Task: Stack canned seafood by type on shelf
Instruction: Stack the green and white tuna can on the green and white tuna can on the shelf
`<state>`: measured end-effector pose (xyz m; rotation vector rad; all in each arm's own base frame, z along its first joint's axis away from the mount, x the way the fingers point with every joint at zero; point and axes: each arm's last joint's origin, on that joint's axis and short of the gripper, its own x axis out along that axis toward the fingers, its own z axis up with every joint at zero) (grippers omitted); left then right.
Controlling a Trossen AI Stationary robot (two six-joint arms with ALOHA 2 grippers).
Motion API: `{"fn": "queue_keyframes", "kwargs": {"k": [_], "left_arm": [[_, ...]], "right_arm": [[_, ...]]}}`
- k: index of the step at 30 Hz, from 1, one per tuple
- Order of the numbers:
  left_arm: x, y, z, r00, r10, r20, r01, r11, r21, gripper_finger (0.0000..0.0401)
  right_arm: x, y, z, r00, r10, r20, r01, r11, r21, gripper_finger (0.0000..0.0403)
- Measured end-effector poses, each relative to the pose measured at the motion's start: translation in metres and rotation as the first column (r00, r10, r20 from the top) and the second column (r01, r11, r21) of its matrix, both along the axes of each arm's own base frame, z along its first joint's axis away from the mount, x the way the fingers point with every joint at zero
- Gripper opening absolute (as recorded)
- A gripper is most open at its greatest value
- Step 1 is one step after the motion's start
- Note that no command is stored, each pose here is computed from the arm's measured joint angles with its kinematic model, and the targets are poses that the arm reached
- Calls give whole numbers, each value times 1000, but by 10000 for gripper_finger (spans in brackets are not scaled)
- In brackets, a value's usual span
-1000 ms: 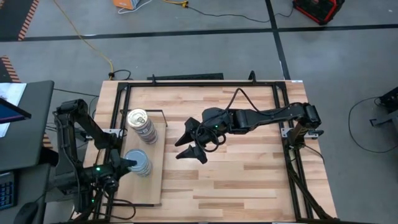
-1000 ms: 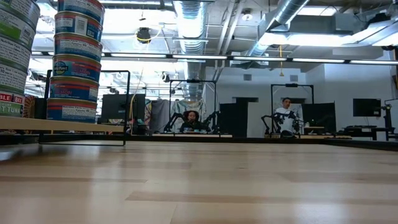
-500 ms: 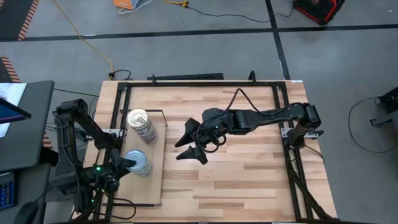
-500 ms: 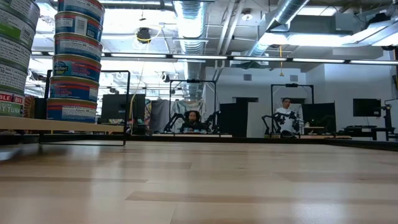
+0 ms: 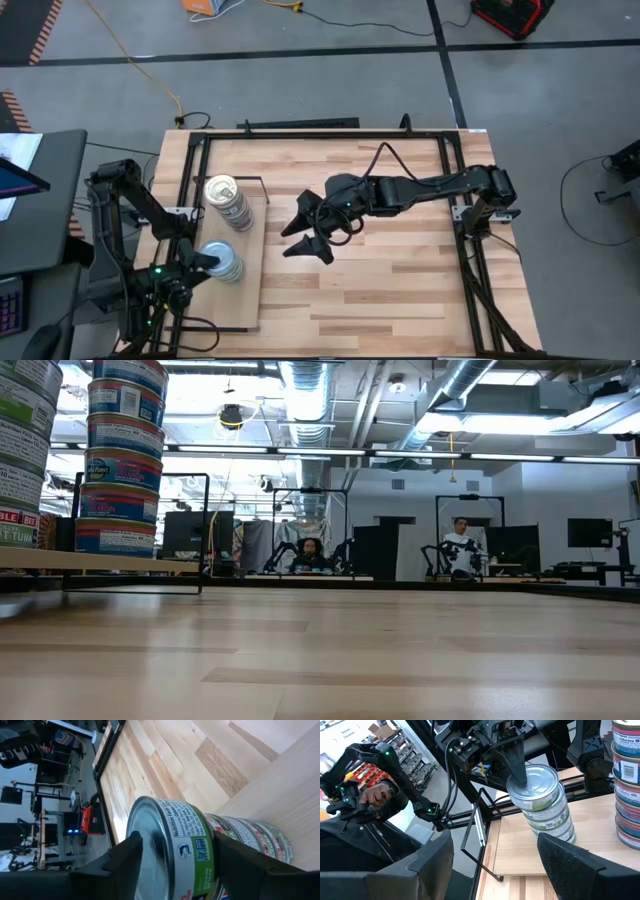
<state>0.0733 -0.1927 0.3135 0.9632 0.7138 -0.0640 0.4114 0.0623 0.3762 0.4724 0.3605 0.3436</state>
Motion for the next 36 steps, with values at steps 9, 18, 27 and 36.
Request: {"fn": "queue_keyframes", "kwargs": {"k": [9, 18, 27, 36], "left_arm": [[-1, 0, -1, 999, -1, -37, 0, 1000, -13, 253], [-3, -3, 5, 998, -41, -53, 40, 999, -17, 254], [-3, -4, 9, 997, -53, -55, 52, 998, -19, 254], [-3, -4, 10, 996, -78, -36, 79, 997, 21, 254]], "right_arm": [[0, 0, 0, 1000, 0, 1, 0, 1000, 1, 311], [0, -1, 0, 1000, -2, 0, 2, 1000, 1, 311], [0, -1, 0, 1000, -2, 0, 2, 1000, 1, 311], [0, -1, 0, 1000, -3, 1, 3, 1000, 1, 311]]}}
